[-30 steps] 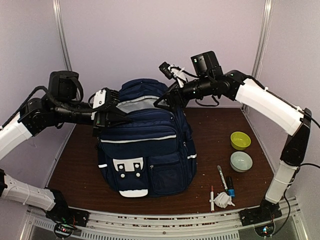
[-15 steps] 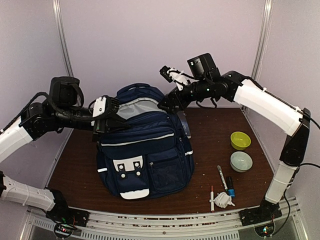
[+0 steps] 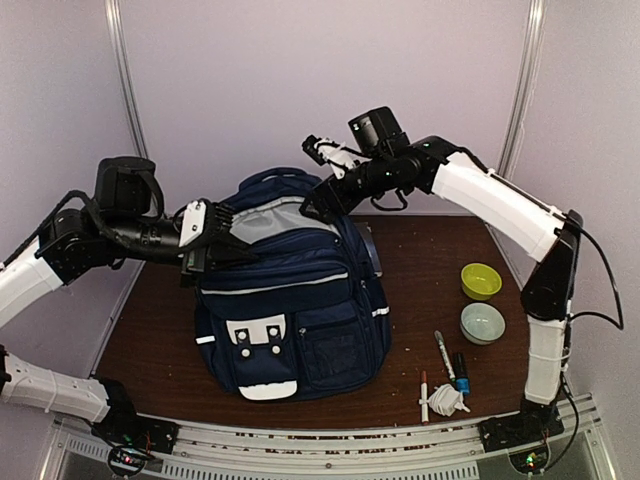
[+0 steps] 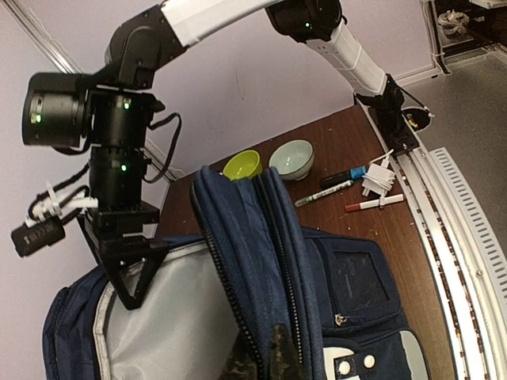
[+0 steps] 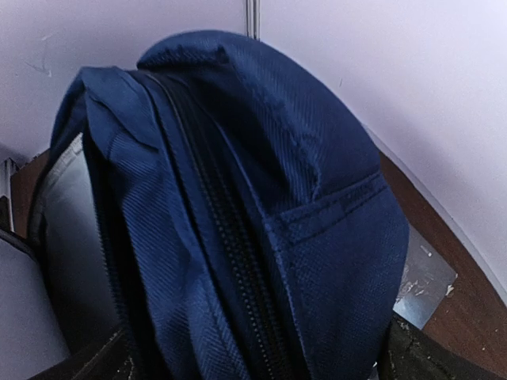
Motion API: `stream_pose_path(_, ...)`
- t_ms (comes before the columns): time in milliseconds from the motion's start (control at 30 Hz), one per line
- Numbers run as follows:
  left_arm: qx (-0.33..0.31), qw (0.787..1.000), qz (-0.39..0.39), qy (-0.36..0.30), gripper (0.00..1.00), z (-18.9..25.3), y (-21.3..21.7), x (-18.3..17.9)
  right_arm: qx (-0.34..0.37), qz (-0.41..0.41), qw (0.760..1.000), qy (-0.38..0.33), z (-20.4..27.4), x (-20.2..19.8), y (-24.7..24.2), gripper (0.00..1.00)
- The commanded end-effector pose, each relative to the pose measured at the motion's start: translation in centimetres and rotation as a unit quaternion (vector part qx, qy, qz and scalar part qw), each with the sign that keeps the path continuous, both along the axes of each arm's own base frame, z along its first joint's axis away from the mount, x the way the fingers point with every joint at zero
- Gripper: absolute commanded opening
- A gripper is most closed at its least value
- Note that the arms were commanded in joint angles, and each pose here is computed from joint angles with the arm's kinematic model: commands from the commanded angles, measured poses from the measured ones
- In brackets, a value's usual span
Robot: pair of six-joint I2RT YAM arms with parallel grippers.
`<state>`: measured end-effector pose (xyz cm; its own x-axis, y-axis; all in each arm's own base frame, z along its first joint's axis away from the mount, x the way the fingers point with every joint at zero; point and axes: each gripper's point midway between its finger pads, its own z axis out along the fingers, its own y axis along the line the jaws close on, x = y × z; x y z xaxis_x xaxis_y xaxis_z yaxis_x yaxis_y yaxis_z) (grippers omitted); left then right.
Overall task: Pack the student bag
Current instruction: Place the student bag at the center of the board.
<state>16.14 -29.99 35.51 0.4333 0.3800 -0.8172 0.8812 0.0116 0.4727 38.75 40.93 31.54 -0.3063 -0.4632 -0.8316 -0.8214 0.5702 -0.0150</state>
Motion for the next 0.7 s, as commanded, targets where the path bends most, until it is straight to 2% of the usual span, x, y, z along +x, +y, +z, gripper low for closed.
stream_pose_path(0, -0.032, 0.998, -0.037, -0.024, 0.0, 1.7, 0.0, -1.4, -0.013, -0.008, 0.999, 0.035, -2.8, 0.7, 0.3, 1.0)
stream_pose_path(67, -0.031, 0.998, -0.038, -0.024, 0.0, 1.6, 0.0, -1.5, -0.013, 0.012, 0.998, 0.059, -3.9, 0.0, 0.9, 0.88)
stream_pose_path(100, -0.032, 0.999, -0.037, -0.025, 0.0, 1.6, 0.1, -1.5, -0.009, 0.027, 0.997, 0.072, -4.1, -0.5, 1.3, 0.72)
stream_pose_path(200, -0.034, 0.999, -0.031, -0.026, 0.0, 1.6, 0.2, -1.4, 0.022, 0.067, 0.992, 0.105, -3.3, -2.5, 2.0, 0.14)
stream_pose_path(233, -0.035, 0.999, -0.02, -0.025, 0.0, 1.6, 0.3, -1.1, 0.035, 0.068, 0.991, 0.111, -2.8, -2.7, 1.9, 0.0)
stream_pose_path(367, -0.063, 0.991, 0.115, -0.039, 0.0, 2.7, 1.8, 2.9, 0.142, 0.012, 0.978, 0.152, -0.2, -1.9, 0.3, 0.0)
stream_pose_path(433, -0.076, 0.976, 0.194, -0.061, 0.0, 3.4, 3.3, 5.2, 0.233, -0.029, 0.957, 0.169, 2.1, -0.6, -1.1, 0.0)
stream_pose_path(567, -0.106, 0.934, 0.32, -0.116, 0.0, 6.9, 6.5, 9.0, 0.415, -0.134, 0.884, 0.166, 5.4, 1.4, -4.8, 0.0)
stream_pose_path(667, -0.117, 0.904, 0.378, -0.159, 0.0, 10.3, 8.1, 11.3, 0.492, -0.191, 0.835, 0.154, 5.5, 0.5, -5.7, 0.0)
